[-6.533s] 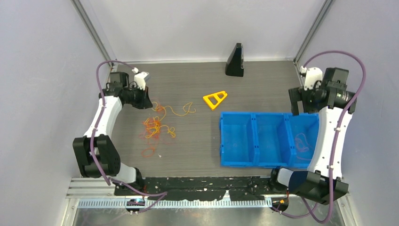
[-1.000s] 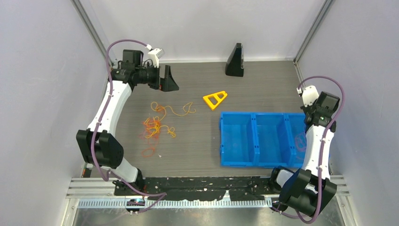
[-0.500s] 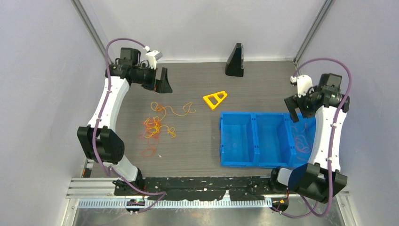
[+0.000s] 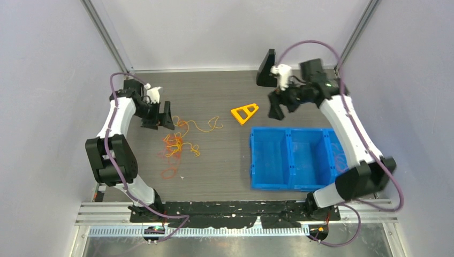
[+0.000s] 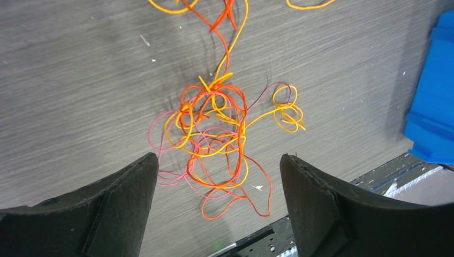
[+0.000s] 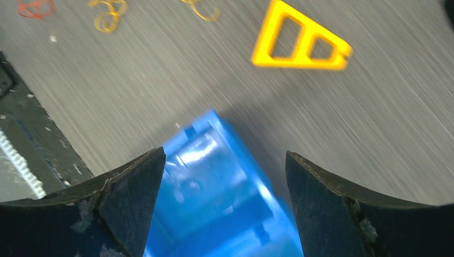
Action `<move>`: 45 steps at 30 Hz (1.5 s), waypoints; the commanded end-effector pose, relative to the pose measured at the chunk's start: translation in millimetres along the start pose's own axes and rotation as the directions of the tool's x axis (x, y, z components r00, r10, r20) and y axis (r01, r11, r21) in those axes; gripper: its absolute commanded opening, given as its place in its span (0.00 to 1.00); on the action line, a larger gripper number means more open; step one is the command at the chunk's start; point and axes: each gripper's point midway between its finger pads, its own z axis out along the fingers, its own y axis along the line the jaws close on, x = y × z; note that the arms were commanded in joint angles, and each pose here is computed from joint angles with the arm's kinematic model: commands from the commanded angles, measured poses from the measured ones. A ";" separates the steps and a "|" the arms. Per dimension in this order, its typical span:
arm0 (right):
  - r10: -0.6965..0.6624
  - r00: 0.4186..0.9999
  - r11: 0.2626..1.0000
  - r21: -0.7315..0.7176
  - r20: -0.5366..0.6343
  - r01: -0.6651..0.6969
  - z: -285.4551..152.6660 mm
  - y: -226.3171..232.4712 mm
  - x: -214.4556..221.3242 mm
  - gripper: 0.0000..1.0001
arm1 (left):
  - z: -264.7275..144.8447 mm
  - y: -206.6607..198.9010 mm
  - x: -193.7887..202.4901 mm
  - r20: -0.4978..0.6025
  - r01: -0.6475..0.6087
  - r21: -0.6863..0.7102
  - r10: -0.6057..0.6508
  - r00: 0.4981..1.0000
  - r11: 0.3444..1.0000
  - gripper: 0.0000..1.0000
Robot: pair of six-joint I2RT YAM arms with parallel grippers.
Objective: Untangle the cables
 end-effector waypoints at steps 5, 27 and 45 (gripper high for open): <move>-0.099 0.985 0.962 -0.239 0.140 0.131 150.2 86.7 -108.9 0.79 | 15.4 10.4 9.2 -0.019 0.126 0.014 -0.126 0.992 0.992 0.77; -0.050 0.988 0.974 -0.212 0.148 0.081 347.8 109.1 -107.0 0.58 | 28.9 15.8 14.6 -0.025 0.285 0.094 -0.284 0.958 0.954 0.79; 0.242 0.970 0.928 -0.289 -0.012 -0.235 368.8 133.3 -61.8 0.41 | 39.3 12.7 20.0 -0.047 0.345 0.118 -0.341 0.939 0.931 0.81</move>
